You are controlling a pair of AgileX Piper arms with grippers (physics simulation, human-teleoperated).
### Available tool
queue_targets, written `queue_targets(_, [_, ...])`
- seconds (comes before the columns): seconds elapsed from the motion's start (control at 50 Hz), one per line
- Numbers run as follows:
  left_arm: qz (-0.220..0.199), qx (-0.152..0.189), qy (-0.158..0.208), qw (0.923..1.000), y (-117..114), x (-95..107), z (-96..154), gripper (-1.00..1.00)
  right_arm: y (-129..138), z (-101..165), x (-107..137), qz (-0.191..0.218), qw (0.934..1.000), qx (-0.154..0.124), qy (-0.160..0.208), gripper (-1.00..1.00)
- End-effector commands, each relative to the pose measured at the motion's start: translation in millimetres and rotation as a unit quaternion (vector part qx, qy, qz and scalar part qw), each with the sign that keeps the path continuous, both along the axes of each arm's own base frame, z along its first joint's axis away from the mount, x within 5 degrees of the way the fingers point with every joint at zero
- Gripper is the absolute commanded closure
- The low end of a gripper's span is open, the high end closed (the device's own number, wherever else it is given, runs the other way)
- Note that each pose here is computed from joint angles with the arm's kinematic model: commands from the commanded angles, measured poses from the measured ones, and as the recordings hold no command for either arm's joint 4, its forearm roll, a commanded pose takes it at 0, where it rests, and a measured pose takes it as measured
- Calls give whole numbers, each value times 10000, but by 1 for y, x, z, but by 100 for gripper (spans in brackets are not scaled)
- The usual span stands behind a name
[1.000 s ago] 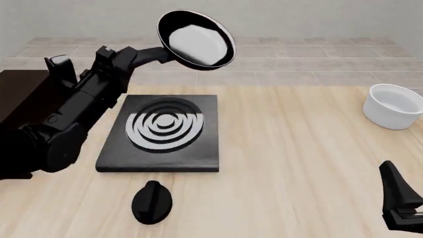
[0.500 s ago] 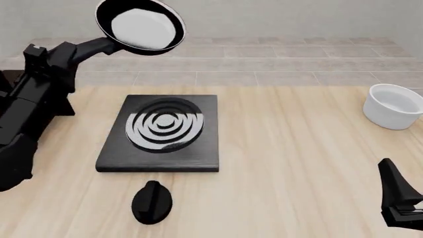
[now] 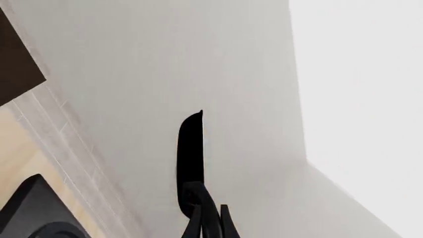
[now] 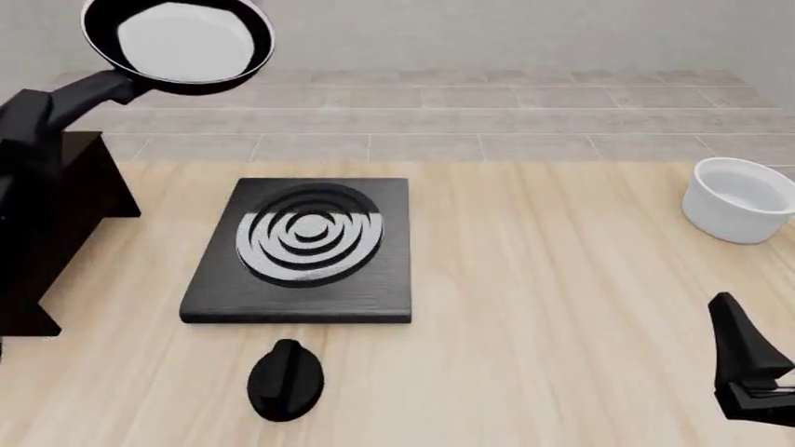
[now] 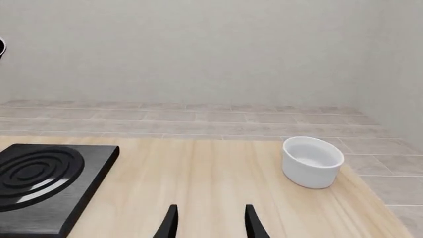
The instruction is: Put the frying pan on top of the cabinet.
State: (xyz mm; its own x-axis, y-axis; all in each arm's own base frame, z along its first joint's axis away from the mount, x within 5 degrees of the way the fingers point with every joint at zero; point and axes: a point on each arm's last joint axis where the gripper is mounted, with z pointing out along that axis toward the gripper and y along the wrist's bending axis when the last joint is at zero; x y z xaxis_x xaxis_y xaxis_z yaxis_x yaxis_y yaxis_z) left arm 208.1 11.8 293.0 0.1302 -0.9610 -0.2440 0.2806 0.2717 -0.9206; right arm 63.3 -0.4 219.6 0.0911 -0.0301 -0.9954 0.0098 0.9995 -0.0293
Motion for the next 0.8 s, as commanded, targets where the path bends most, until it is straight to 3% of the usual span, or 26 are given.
queue_targets(0.02, [245,-169,-319,9990,11,-14,4,100,0,1,1,2,10000,3,6,-100])
queue_targets(0.36, [727,-475,-526,9948,25,-57,8,100,0,2,3,23,10000,-22,16,-100])
queue_targets(0.8, [1077,-734,-597,9897,28,-92,6,100,1,7,1,41,10000,-52,11,-100])
